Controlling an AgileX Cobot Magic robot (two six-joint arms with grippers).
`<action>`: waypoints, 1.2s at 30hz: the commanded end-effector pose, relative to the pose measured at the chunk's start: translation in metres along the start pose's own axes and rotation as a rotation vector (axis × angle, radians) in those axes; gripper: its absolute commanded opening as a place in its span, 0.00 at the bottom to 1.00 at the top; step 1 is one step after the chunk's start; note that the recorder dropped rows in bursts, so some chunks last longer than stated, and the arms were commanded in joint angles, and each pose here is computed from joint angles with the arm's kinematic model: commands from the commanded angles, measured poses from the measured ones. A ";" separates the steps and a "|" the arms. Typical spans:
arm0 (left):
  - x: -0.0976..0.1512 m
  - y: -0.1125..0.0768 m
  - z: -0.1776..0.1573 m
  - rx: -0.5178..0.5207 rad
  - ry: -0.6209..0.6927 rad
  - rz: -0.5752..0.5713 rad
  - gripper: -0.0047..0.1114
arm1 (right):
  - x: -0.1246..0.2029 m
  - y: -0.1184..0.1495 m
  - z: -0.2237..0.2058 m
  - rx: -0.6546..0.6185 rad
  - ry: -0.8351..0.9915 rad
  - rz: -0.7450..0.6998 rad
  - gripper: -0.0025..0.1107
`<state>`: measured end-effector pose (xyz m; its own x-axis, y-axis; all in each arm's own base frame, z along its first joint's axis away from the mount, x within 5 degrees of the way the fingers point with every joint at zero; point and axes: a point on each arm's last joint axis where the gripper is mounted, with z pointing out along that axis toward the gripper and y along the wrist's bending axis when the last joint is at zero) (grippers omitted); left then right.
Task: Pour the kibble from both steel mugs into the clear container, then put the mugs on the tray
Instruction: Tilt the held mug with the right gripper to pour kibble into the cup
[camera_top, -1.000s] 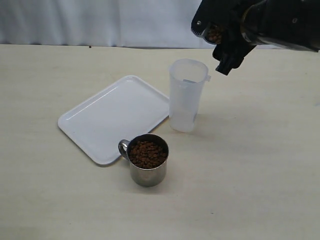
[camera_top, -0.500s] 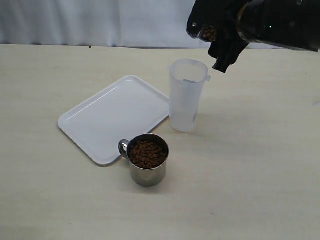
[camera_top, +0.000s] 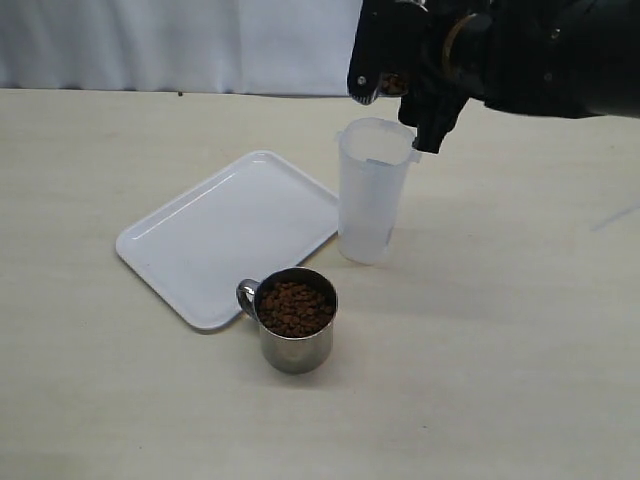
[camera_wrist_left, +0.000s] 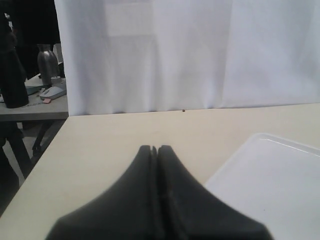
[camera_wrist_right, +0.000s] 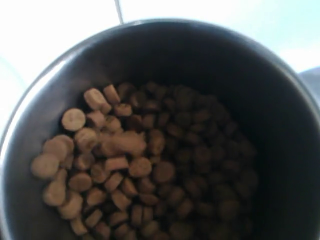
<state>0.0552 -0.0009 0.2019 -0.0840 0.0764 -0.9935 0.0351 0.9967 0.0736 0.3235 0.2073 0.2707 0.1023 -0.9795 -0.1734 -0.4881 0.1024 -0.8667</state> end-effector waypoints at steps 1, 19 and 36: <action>-0.004 0.000 -0.001 0.000 -0.021 -0.002 0.04 | -0.002 -0.005 -0.002 0.028 -0.014 -0.039 0.06; -0.004 0.000 -0.001 0.000 -0.016 -0.003 0.04 | 0.001 -0.003 0.000 0.067 0.010 -0.181 0.06; -0.004 0.000 -0.001 0.000 -0.016 -0.003 0.04 | 0.001 0.003 0.001 0.046 -0.010 -0.263 0.06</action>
<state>0.0552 -0.0009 0.2019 -0.0840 0.0764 -0.9935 0.0351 0.9967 0.0736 0.3243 0.2055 0.2632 0.1915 -0.9811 0.0281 -0.4267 -0.1090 -0.8978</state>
